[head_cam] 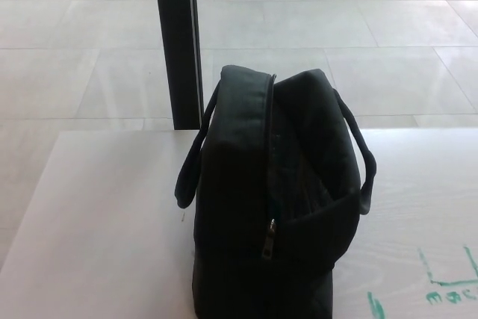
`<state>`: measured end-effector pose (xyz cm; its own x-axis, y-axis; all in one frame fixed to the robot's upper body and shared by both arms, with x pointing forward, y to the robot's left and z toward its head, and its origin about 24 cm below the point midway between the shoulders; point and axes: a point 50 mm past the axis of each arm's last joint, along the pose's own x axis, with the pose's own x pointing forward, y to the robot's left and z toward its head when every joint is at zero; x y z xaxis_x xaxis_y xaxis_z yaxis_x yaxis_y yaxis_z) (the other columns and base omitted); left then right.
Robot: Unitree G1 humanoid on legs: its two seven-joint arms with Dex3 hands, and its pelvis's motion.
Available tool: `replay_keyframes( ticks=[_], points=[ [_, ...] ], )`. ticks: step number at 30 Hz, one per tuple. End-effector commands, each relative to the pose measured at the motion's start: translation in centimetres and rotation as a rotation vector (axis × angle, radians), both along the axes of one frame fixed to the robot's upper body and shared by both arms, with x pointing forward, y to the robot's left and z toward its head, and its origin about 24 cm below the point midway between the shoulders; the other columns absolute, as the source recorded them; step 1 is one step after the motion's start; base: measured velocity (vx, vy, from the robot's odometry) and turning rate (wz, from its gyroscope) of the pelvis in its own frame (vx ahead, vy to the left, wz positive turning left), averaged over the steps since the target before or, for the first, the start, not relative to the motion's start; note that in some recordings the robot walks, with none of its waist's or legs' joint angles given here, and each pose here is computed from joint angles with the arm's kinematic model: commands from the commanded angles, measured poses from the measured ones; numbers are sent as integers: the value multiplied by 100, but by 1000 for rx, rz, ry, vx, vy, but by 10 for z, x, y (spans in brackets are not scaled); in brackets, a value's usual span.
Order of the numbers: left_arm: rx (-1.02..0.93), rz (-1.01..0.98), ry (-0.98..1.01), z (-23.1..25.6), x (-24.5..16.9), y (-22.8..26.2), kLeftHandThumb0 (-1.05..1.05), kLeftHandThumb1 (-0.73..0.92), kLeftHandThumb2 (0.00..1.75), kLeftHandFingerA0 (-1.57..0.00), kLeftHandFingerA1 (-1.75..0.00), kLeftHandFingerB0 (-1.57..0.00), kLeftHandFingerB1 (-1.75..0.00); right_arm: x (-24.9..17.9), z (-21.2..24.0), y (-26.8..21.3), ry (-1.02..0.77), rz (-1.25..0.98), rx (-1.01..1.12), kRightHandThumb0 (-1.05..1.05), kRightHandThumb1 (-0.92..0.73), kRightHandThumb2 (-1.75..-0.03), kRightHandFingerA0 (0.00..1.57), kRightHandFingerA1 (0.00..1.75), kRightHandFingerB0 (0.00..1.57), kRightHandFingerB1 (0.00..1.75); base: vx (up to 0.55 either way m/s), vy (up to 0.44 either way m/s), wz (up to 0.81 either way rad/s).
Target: The robot uses its right hand to pick up the cube kept on the middle of the desk and put it inside the bag next to it
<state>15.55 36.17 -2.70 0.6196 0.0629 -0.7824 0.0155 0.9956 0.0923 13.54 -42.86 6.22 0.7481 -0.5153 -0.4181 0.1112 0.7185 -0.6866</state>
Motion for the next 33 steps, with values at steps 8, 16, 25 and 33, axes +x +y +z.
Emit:
replay_keyframes(
  ticks=[8,16,25,33],
  points=[
    [-19,98,5,2,-5,15,-67,60,95,-22,-55,-31,-56,-29,-77,13,-70,-218,149,-56,-67,-62,19,37,27,30,0,0,0],
    [-25,88,16,-1,-11,15,-63,74,64,-28,-48,-34,-44,-26,-80,20,-56,-59,198,-57,-66,-60,19,38,25,30,0,0,0],
    [4,74,35,-2,-13,13,-60,78,62,-29,-49,-27,-43,-26,-83,26,-24,9,231,-64,-64,-60,24,41,24,30,0,0,0],
    [5,60,19,1,-8,14,-60,78,62,-29,-48,-27,-43,-22,-81,26,-45,-1,257,-58,-66,-61,24,43,26,30,0,0,0]
  ],
)
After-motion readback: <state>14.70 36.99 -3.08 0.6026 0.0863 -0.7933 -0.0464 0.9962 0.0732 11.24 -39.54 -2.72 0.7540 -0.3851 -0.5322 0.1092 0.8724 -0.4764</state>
